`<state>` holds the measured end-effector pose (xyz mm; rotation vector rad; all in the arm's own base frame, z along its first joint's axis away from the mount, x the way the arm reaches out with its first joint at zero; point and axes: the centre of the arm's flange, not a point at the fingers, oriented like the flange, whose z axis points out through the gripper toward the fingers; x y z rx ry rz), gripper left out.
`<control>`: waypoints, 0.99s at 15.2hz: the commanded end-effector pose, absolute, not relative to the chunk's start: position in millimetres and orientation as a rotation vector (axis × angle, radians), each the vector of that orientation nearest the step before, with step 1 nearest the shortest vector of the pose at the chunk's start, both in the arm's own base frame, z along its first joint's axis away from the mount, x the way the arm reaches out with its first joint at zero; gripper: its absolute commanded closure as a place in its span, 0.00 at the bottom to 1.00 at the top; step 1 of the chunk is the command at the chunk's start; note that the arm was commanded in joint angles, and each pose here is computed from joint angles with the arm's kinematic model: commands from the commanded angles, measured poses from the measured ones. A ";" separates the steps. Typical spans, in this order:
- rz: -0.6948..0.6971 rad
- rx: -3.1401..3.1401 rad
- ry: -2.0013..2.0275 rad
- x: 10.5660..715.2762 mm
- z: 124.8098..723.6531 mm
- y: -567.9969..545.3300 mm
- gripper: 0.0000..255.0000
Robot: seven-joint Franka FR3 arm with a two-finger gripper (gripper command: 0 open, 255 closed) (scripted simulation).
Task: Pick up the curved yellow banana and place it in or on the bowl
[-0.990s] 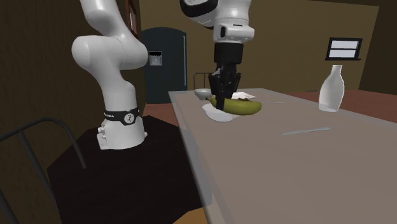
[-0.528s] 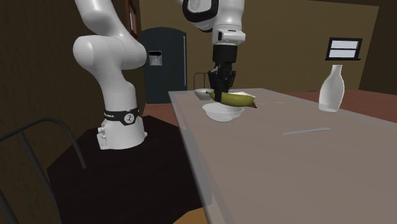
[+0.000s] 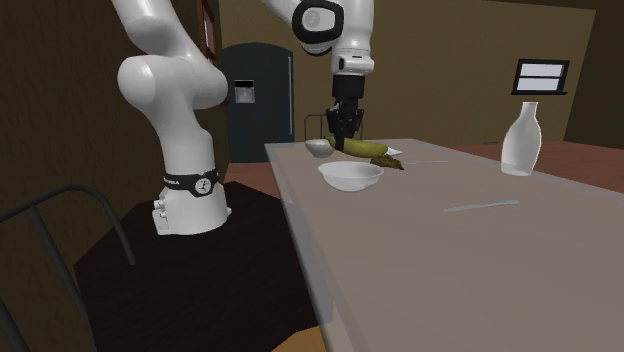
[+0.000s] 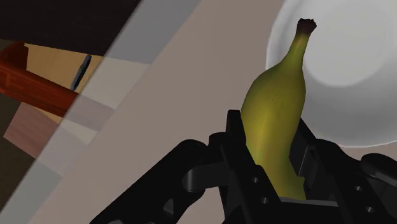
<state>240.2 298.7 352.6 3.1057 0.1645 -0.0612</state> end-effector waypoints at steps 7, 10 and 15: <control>-0.062 3.106 0.162 169.8 354.6 375.2 1.00; -0.062 3.106 0.162 169.8 338.7 375.2 1.00; -0.062 3.106 0.162 169.8 312.3 375.2 1.00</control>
